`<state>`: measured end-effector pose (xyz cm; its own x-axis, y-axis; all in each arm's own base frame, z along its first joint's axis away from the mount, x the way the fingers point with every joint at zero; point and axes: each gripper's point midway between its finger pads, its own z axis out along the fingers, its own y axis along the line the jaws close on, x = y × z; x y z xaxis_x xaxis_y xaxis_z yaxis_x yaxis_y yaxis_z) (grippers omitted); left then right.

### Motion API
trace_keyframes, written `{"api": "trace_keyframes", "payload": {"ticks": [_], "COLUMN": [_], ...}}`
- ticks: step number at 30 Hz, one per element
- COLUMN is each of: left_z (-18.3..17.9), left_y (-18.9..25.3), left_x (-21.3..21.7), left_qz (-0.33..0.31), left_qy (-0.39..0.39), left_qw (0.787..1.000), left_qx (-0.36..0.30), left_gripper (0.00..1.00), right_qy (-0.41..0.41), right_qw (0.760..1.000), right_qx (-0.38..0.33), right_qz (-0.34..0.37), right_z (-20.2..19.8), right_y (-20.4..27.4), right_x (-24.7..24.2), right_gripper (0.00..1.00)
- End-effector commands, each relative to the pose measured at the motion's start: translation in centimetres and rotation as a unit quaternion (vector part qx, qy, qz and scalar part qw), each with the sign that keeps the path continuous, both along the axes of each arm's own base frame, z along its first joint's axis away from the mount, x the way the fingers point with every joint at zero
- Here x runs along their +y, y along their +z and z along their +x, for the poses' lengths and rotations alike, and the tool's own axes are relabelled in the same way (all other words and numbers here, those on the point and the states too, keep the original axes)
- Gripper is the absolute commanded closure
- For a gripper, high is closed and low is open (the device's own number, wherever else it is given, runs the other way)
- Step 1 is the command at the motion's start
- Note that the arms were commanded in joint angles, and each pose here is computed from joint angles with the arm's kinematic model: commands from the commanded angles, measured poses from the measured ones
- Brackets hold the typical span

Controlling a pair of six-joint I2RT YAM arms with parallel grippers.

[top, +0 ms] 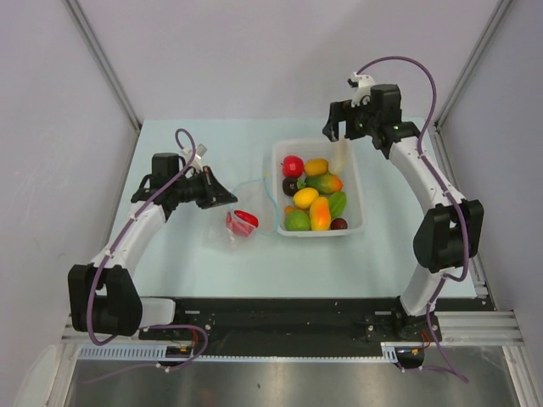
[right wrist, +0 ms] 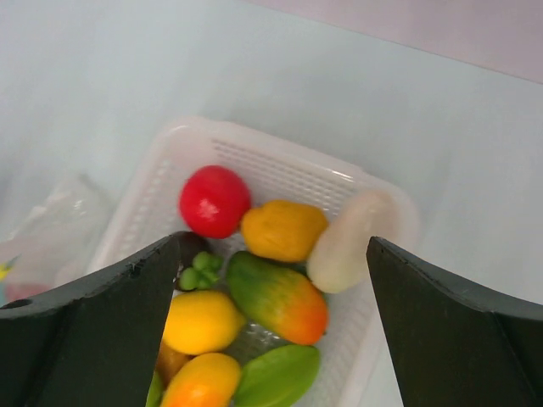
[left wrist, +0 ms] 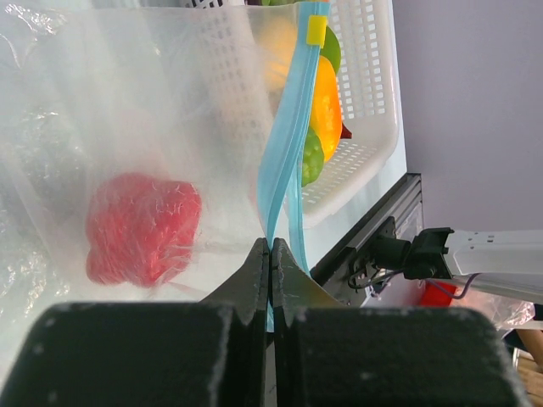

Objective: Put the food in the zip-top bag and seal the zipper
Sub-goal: Pick up the fake vegetable from the bin.

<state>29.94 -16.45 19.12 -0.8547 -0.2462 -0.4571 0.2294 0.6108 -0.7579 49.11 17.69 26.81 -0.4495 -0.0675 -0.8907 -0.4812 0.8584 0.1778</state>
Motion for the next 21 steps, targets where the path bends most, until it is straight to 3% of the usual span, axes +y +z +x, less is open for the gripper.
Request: {"api": "trace_keyframes", "payload": {"ticks": [1, 10, 21], "left_z": [0.7, 0.9, 0.9], "left_y": [1.5, 1.2, 0.9], "left_x": [0.1, 0.2, 0.2], "left_qz": [0.0, 0.006, 0.008], "left_qy": [0.001, 0.003, 0.0], "left_qw": [1.0, 1.0, 1.0], "left_qx": [-0.029, -0.027, -0.024], "left_gripper": [1.0, 1.0, 1.0], "right_qy": [-0.079, -0.151, -0.147], "right_qw": [0.996, 0.988, 0.987], "right_qx": [-0.001, 0.021, 0.035], "right_qz": [-0.037, -0.038, -0.055], "right_z": [2.7, 5.8, 7.3], "right_y": [-1.0, -5.4, -9.5], "right_x": [-2.9, -4.0, -3.3], "right_gripper": [0.06, 0.18, 0.18]}}
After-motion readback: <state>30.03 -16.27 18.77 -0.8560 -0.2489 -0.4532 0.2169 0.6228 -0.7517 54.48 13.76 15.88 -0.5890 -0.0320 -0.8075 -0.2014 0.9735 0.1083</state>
